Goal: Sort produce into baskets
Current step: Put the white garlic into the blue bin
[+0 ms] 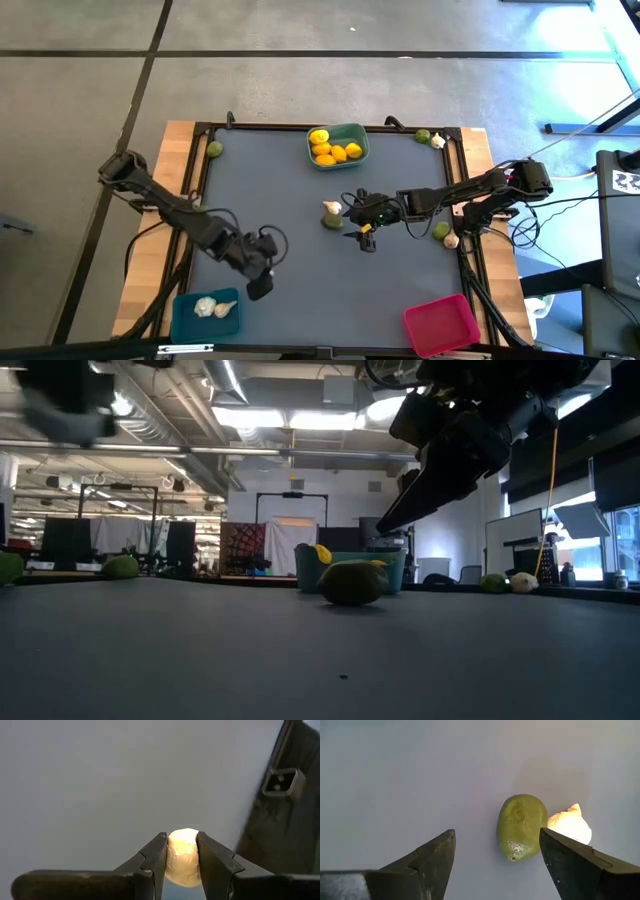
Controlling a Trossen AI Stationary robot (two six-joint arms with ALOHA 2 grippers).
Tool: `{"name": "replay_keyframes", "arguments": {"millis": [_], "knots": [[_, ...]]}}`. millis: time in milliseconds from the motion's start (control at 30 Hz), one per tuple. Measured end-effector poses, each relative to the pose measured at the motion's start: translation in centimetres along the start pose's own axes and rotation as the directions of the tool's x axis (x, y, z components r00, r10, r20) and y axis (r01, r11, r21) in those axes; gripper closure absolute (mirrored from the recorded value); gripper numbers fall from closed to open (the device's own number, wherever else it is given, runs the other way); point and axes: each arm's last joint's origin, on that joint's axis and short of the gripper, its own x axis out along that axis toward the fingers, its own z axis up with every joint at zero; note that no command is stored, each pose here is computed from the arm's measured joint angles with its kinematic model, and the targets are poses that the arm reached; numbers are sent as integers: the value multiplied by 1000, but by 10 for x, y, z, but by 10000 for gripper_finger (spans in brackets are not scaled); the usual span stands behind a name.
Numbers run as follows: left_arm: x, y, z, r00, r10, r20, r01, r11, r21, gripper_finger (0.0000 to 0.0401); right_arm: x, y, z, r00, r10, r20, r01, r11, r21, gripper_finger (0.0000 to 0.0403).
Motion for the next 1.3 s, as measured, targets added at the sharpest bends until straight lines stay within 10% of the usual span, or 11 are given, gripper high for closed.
{"name": "replay_keyframes", "arguments": {"millis": [633,1300], "knots": [[-13,-26,-82,979,-49,-199,-8,961,-275,308,0,0,-1,1000,0,-8,0,1000,0,116],[26,-22,-114,960,162,-230,-217,946,-240,288,0,0,-1,1000,0,-7,0,1000,-1,116]]}}
